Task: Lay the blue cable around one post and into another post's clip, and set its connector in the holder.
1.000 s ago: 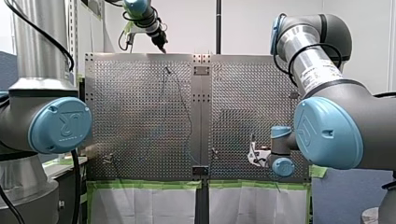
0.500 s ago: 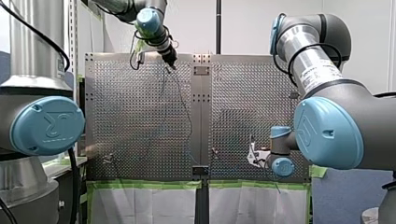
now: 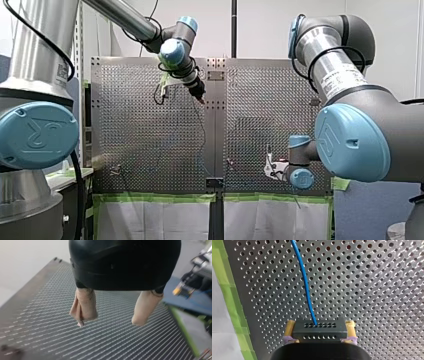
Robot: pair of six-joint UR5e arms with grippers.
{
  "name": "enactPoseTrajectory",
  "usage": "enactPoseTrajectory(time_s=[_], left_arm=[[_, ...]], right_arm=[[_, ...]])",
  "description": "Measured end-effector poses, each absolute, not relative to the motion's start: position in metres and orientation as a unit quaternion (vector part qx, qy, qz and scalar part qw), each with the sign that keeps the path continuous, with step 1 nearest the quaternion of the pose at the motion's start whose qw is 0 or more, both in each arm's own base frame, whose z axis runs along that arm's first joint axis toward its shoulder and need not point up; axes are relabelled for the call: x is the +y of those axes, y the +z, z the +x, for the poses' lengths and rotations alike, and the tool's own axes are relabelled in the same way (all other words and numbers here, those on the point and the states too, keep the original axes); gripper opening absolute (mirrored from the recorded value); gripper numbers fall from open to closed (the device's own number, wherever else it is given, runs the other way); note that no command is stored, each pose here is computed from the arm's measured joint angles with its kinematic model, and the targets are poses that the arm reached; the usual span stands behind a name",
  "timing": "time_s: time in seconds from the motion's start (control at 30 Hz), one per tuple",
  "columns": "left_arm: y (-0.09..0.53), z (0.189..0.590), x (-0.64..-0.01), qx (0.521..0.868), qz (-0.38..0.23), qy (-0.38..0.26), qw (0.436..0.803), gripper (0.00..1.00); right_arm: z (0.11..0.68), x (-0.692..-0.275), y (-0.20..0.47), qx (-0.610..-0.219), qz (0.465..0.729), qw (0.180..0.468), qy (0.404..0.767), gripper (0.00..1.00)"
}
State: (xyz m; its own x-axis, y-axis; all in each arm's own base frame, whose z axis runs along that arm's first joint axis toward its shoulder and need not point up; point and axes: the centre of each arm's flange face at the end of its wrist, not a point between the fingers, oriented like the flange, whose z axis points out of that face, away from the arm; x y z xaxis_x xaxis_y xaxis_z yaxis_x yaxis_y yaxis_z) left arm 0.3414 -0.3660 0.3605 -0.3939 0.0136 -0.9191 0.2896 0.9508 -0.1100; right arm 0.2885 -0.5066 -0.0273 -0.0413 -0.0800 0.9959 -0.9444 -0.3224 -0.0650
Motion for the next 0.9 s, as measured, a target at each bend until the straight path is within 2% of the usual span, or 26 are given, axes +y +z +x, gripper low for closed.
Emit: enactPoseTrajectory(time_s=[0.27,0.9], left_arm=[[0.308,0.320,-0.387,0.839,0.096,-0.145,0.515,1.00],[0.183,0.306,-0.376,0.876,0.091,-0.118,0.459,1.00]], right_arm=[[0.286,-0.508,-0.027,-0.444,0.579,0.380,0.568,0.00],[0.289,-0.505,-0.028,-0.442,0.583,0.385,0.563,0.00]])
